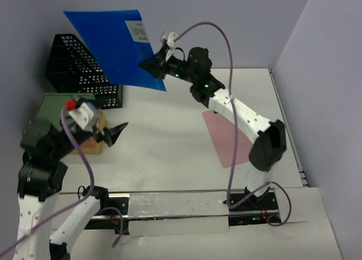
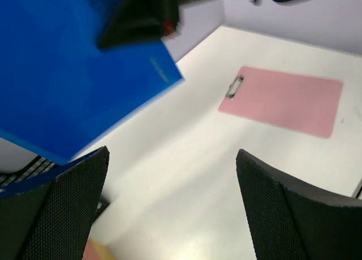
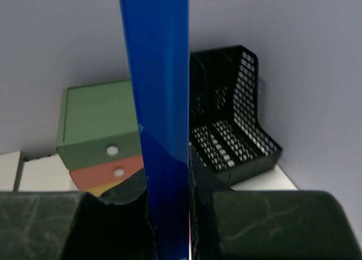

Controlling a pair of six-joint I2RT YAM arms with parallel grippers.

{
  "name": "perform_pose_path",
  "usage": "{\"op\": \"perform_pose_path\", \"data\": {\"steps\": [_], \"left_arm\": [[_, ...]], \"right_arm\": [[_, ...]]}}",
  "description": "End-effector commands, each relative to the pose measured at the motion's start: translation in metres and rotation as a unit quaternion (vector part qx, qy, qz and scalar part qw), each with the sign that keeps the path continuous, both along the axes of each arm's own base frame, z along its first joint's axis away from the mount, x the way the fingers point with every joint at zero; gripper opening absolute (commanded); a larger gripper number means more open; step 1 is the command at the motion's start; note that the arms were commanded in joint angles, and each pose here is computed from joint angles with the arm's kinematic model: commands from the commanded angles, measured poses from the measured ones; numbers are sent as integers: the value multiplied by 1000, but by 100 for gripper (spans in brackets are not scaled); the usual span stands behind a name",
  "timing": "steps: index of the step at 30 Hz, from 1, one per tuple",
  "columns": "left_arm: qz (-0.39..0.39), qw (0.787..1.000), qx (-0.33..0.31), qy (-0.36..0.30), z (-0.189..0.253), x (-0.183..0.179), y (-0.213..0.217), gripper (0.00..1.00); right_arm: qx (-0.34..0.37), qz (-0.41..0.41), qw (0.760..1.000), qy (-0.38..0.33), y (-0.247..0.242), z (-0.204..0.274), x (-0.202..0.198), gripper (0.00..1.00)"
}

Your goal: Organize the desk

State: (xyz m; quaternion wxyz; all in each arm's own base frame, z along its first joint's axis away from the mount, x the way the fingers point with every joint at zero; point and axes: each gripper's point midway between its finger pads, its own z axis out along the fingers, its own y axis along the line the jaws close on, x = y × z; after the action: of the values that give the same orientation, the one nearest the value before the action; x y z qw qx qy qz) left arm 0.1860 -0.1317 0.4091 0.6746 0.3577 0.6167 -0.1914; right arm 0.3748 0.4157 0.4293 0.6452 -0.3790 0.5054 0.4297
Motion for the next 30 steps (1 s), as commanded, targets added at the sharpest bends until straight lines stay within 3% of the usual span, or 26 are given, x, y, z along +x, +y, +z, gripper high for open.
{"op": "perform_pose_path", "data": {"steps": [1, 6, 9, 12, 17, 19, 21, 25, 27, 30], "left_arm": [[53, 998, 42, 13, -67, 4, 20, 98], [72, 996, 46, 32, -114, 5, 26, 97], [68, 996, 43, 47, -136, 8, 23, 97], [100, 993, 33, 50, -140, 23, 29, 97], [70, 993, 83, -37, -80, 41, 22, 98], [49, 988, 107, -97, -14, 43, 17, 98], [41, 983, 143, -103, 10, 66, 14, 99], [46, 954, 249, -162, 71, 86, 24, 99], [57, 943, 260, -201, 118, 82, 28, 99], [37, 932, 297, -204, 136, 100, 26, 99]], "right_arm": [[74, 74, 995, -6, 47, 28, 21, 0], [147, 68, 985, -61, 76, 47, 46, 0], [154, 44, 984, -79, 95, 25, 59, 0], [148, 50, 984, -88, 101, 25, 48, 0], [129, 41, 986, -102, 90, 16, 42, 0], [119, 49, 986, -109, 83, 20, 36, 0], [111, 54, 986, -111, 77, 18, 33, 0], [93, 38, 988, -119, 48, 7, 38, 0], [79, 41, 988, -127, 43, 0, 36, 0], [47, 36, 987, -153, 36, -8, 32, 0]]}}
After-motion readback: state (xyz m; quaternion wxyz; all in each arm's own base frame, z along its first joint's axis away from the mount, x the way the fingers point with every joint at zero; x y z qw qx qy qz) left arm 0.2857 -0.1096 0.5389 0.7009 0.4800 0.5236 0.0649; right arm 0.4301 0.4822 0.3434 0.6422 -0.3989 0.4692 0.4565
